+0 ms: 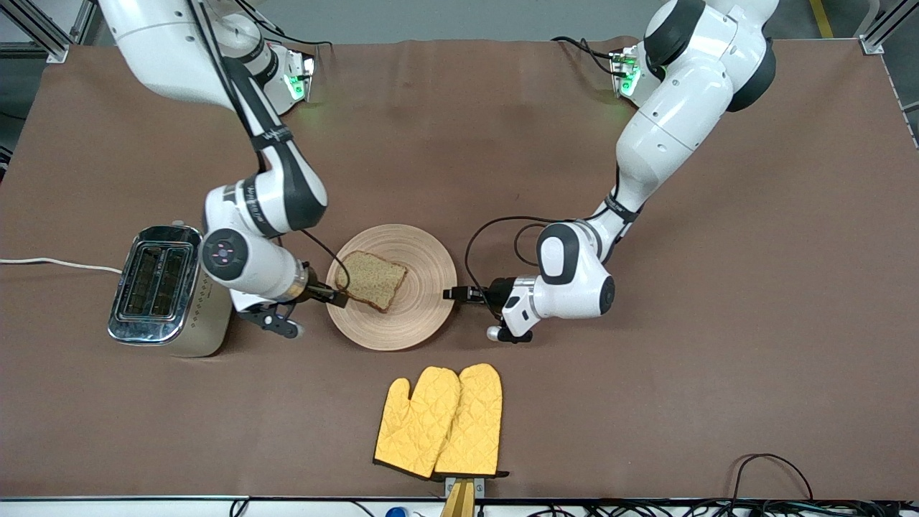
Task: Move plate and put bread in toaster
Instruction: 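Push the plate further while the right gripper reaches the bread, then grasp the bread with the right gripper while the left gripper withdraws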
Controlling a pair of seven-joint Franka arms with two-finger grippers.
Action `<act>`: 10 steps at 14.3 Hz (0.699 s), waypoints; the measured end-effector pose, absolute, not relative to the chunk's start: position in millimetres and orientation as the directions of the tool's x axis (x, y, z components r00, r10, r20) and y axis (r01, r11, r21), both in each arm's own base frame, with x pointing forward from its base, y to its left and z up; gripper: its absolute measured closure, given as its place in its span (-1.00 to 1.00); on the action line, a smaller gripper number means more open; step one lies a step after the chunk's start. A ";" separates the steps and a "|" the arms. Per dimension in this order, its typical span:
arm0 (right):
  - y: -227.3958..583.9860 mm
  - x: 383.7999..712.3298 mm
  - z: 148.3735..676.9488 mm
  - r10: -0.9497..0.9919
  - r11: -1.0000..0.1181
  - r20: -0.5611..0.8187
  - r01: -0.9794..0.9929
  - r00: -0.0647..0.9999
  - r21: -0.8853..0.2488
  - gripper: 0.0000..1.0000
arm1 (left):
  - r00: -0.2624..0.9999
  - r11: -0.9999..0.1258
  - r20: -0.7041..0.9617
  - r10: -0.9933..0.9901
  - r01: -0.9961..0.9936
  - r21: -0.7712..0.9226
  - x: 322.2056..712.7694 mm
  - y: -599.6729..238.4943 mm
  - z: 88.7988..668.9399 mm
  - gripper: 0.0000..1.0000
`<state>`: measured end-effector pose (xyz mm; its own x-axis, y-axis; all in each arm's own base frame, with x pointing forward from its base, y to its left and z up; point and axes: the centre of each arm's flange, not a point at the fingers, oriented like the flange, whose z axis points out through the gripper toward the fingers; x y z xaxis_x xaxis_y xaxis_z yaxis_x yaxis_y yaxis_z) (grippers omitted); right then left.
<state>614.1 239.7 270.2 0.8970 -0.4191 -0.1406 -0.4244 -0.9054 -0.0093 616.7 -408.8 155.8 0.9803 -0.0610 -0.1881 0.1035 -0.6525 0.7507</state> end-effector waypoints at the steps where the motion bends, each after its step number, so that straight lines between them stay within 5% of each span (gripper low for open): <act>1: 249.9 609.5 265.6 -0.443 -0.895 -0.145 -0.447 0.885 0.003 -1.00 | 0.979 -0.681 -0.193 -0.066 0.097 0.726 623.5 -400.0 167.1 -0.73; 3: 266.1 600.8 260.5 -0.480 -0.876 -0.149 -0.481 0.865 0.031 -1.00 | 0.975 -0.734 -0.196 -0.101 0.060 0.677 640.4 -370.7 198.6 -1.00; 10: 263.2 586.0 233.8 -0.465 -0.883 -0.131 -0.447 0.876 0.141 -0.99 | 0.965 -0.920 -0.132 -0.227 -0.167 0.355 691.6 -166.0 332.1 -1.00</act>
